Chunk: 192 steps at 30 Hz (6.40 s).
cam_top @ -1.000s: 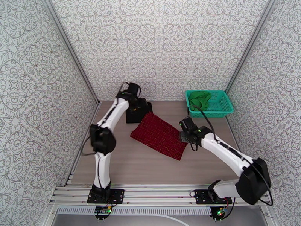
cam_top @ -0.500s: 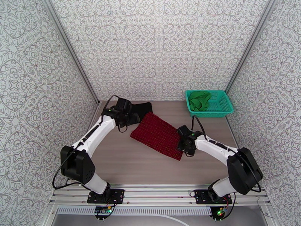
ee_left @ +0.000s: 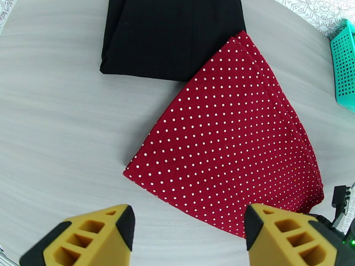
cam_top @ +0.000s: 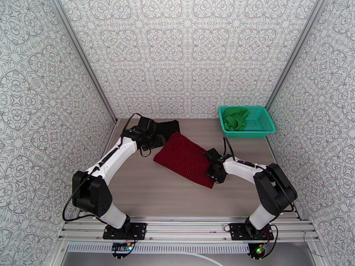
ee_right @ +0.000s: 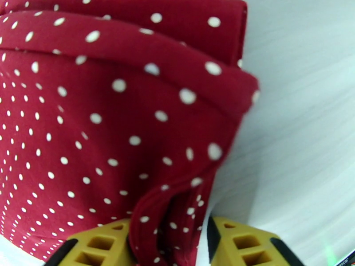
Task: Fold and stack the mixed laundry pile
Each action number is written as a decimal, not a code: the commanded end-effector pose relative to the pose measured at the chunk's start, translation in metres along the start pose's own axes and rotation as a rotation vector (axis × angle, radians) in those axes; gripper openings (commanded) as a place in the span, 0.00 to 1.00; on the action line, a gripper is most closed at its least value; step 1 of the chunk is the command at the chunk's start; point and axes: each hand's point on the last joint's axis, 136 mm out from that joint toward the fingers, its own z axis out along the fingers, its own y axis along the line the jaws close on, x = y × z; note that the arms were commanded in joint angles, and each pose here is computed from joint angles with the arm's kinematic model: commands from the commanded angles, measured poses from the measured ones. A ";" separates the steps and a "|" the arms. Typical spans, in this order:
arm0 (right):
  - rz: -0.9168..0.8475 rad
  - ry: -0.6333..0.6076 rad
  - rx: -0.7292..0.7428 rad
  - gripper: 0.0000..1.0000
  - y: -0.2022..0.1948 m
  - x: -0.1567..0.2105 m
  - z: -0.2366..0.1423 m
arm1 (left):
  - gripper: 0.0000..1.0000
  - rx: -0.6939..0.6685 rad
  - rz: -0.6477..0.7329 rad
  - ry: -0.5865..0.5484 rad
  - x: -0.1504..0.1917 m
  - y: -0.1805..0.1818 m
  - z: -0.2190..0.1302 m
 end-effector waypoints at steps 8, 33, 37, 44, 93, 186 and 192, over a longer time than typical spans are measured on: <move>-0.076 0.023 -0.021 0.09 0.005 -0.001 0.032 | 0.67 -0.045 -0.001 0.042 0.014 0.023 0.014; -0.512 -0.097 0.168 0.00 -0.062 -0.056 -0.113 | 0.00 0.192 0.180 0.222 0.122 -0.134 0.019; -0.542 -0.091 0.056 0.00 -0.032 -0.061 -0.124 | 0.00 0.130 0.187 0.219 0.120 -0.134 0.036; -0.574 -0.080 -0.078 0.00 0.004 -0.066 -0.142 | 0.00 -0.054 0.171 0.224 0.095 -0.074 0.091; -0.592 0.128 -0.112 0.36 0.193 -0.021 -0.030 | 0.00 -0.008 0.144 0.361 0.123 -0.044 0.172; -0.948 -0.169 -0.612 0.54 0.212 0.052 -0.111 | 0.09 -0.090 0.203 0.108 0.026 -0.040 0.058; -0.807 -0.259 -0.712 0.49 0.179 0.018 -0.164 | 0.12 -0.038 0.222 0.071 0.049 -0.067 0.011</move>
